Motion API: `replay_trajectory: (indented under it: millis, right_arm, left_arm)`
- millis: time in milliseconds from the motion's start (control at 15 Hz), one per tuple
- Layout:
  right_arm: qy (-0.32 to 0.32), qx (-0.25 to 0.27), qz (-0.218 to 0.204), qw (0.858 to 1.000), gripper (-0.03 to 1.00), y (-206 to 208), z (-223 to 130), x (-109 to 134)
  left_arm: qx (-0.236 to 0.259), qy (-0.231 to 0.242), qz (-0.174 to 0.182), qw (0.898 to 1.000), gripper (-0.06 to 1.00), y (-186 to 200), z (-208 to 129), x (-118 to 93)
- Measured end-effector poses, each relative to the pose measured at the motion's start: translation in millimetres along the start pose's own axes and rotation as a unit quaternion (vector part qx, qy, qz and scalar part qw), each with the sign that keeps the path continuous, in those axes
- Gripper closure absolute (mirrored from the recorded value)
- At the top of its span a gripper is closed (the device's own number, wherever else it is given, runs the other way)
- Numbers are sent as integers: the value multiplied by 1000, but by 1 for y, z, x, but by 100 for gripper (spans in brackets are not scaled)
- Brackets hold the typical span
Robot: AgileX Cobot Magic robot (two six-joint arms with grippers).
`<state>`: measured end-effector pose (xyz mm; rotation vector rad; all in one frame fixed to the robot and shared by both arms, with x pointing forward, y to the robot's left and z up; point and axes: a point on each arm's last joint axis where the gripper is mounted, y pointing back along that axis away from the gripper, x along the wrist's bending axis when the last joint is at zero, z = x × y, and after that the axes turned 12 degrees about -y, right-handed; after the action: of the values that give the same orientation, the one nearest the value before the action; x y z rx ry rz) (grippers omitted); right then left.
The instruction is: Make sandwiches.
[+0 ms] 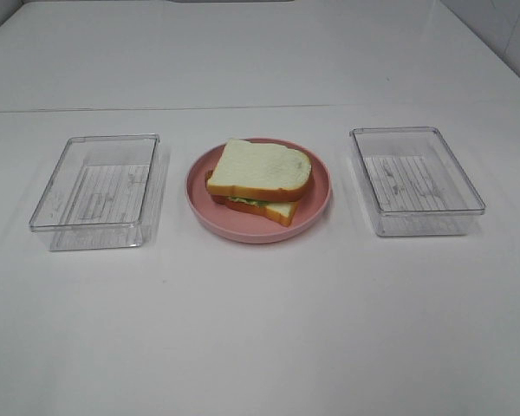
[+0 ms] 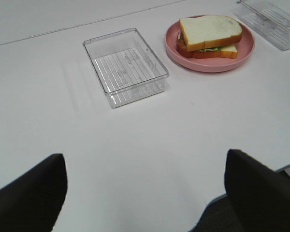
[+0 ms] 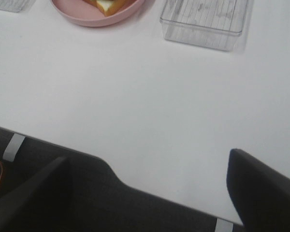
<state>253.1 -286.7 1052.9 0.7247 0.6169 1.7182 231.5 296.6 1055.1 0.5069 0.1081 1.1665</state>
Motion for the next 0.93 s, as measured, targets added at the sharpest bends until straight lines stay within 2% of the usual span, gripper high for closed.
replay_trajectory:
  millis: [133,200,267,933]
  right_arm:
    - [8,-35,4,999,16,5,-10,-1]
    - [11,-77,11,997,16,10,-19,-1]
    - [12,-92,13,996,16,11,-21,-2]
    - [13,-101,14,995,16,13,-22,-2]
  left_arm:
    - [0,0,0,1000,11,0,0,0]
    - [0,0,0,1000,11,0,0,0]
    - [0,-2,-1,1000,11,0,0,0]
    - [-2,-13,-5,1000,11,0,0,-1]
